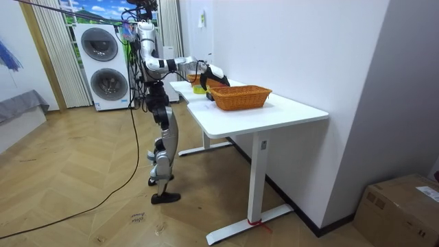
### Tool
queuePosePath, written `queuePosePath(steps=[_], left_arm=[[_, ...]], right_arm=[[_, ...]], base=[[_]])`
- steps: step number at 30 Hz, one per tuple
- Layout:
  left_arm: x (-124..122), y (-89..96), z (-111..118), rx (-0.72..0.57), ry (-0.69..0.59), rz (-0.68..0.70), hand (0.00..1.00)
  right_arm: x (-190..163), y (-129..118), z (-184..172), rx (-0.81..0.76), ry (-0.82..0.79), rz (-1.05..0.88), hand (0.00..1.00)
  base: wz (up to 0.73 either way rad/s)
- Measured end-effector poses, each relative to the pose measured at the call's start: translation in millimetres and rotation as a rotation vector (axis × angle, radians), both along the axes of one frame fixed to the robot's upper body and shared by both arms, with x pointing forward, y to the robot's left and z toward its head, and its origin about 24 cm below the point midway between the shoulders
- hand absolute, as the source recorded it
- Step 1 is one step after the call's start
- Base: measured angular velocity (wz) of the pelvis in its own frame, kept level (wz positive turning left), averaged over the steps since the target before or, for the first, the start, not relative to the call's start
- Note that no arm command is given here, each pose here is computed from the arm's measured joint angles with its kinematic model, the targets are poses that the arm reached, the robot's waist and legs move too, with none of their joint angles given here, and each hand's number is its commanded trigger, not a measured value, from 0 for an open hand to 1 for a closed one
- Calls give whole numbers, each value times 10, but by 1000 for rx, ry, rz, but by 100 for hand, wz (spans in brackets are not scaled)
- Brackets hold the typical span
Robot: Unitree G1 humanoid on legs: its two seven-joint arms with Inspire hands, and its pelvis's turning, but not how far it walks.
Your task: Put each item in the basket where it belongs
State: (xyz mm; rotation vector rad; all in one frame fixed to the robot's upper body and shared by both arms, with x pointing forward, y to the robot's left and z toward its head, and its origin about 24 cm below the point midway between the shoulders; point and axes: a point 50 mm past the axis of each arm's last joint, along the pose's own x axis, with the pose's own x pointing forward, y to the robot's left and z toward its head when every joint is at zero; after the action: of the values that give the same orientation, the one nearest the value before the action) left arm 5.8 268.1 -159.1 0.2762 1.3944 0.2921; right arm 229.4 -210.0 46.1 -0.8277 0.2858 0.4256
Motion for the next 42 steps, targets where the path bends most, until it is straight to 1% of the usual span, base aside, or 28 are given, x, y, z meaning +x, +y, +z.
queuePosePath(steps=[13,21,27,35,42], left_arm=[[-16,17,4,15,19,7,0],[-18,23,4,20,33,11,0],[40,40,15,48,13,8,0],[116,39,30,73,-15,-11,0],[117,13,23,99,-8,-27,0]], right_arm=[[-22,-22,-47,-31,67,-1,0],[-30,-51,-79,-105,97,-14,0],[-61,-43,-279,-127,164,-27,0],[-56,-64,-306,-131,152,-52,0],[-55,-80,-327,-129,146,-70,0]], base=[[0],[0],[-3],[0],[0]])
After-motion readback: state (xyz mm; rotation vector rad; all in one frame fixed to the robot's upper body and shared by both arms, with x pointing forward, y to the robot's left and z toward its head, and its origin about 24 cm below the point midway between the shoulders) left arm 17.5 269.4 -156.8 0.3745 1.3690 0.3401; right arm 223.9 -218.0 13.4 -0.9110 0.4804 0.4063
